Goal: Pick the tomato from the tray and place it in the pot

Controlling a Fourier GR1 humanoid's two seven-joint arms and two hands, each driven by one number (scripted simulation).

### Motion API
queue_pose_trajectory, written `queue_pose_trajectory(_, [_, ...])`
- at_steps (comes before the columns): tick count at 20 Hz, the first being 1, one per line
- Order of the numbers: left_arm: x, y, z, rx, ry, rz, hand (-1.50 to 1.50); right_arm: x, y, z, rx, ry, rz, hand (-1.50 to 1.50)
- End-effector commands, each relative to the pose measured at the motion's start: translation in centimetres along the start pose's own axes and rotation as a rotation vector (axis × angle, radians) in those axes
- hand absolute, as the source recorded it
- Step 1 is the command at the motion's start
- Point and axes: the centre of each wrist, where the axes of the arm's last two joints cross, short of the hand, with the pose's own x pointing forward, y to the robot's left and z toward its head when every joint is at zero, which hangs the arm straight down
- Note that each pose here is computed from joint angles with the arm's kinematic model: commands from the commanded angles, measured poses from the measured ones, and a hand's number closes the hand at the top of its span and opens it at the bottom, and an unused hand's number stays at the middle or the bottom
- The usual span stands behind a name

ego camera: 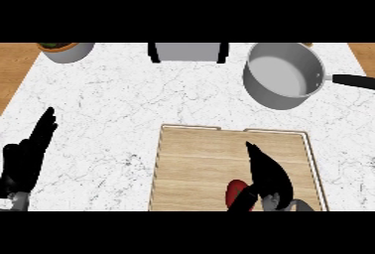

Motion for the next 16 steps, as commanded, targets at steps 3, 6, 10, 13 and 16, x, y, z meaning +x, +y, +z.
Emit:
queue_pose_trajectory(3, [-0.8, 0.3, 0.4, -0.005, 0.005, -0.002, 0.00, 0.6, 1.1, -0.1, 0.026, 0.194, 0.050, -1.50])
queue_pose_trajectory(6, [-1.8, -0.6, -0.3, 0.009, -0.003, 0.010, 0.00, -0.3, 0.7, -1.3, 0.079, 0.157, 0.105, 1.50])
queue_pose_trajectory(10, [0.8, 0.7, -0.5, 0.024, -0.001, 0.005, 0.00, -0.4, 1.1, -1.2, 0.031, 0.101, 0.132, 1.50])
queue_pose_trajectory(13, [0.4, 0.7, -0.8, 0.005, 0.002, 0.007, 0.00, 0.4, 0.8, -0.6, 0.023, 0.098, 0.119, 1.50])
queue_pose_trajectory(16, [-0.4, -1.1, 0.3, 0.001, -0.011, 0.009, 0.00, 2.1, 2.6, -0.8, 0.023, 0.103, 0.109, 1.50])
